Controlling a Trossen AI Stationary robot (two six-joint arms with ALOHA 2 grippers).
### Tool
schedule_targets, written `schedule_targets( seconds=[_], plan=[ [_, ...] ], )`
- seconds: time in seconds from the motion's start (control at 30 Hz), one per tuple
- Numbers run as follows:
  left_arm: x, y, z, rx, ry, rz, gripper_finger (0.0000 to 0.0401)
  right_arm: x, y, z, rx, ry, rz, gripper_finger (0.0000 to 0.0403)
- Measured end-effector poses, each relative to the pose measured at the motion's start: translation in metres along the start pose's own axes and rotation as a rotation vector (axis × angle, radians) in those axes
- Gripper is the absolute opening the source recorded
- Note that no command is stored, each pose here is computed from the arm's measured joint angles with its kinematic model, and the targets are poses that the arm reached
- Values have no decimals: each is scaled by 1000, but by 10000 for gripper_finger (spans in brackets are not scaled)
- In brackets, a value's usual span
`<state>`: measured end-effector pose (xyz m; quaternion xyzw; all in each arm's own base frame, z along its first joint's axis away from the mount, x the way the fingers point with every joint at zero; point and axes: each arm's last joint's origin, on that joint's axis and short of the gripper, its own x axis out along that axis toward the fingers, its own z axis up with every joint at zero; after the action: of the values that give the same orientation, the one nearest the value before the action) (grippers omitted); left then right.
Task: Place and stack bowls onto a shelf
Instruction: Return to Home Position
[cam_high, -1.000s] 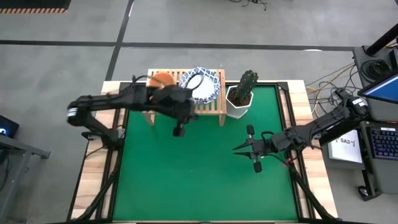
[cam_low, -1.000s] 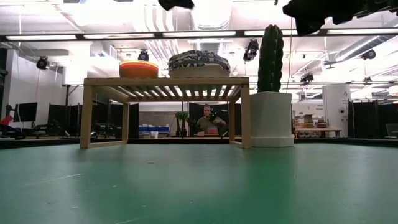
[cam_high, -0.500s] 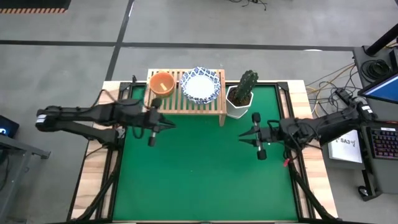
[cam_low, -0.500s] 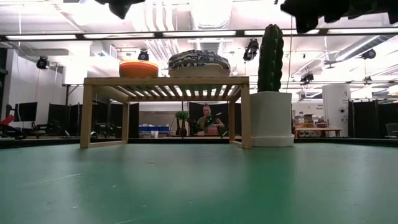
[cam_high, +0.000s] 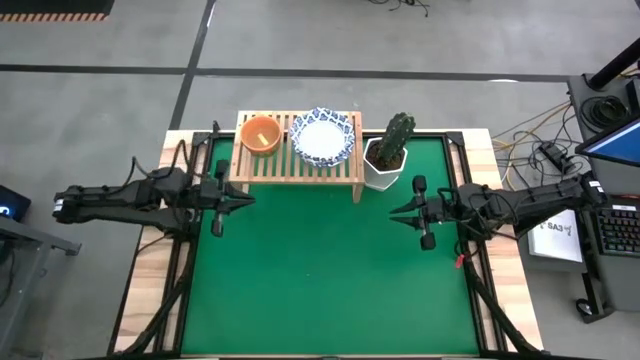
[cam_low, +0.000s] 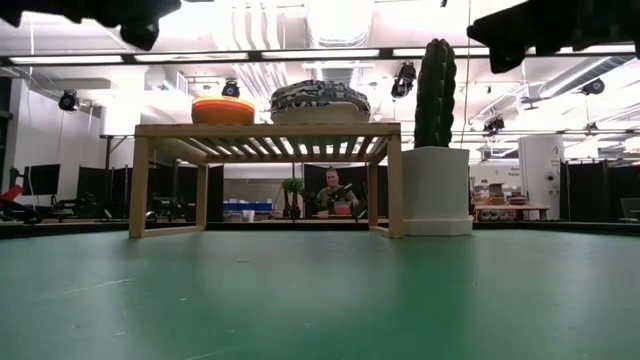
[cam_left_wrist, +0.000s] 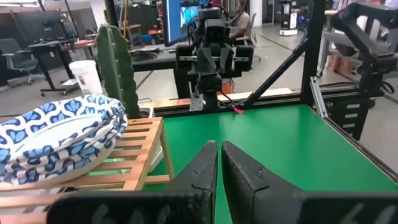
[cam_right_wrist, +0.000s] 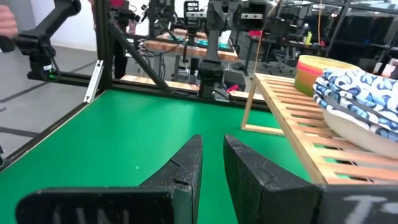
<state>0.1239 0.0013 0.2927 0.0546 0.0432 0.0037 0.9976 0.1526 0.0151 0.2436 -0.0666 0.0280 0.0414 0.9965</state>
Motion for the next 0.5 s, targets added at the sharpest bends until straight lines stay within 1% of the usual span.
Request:
schedule_targets(
  seconds=[0.23,0.4,0.5],
  plan=[
    [-17,-1,-23,-36,-44,44,4,-15,1,-10,16,-15,-5,56],
    [-26,-3,-40,-72,-74,52,4,-35,0,-8,18,-101,-17,56],
    [-31,-3,-49,-91,-95,83,4,-44,-1,-8,26,-124,-23,56]
  ],
)
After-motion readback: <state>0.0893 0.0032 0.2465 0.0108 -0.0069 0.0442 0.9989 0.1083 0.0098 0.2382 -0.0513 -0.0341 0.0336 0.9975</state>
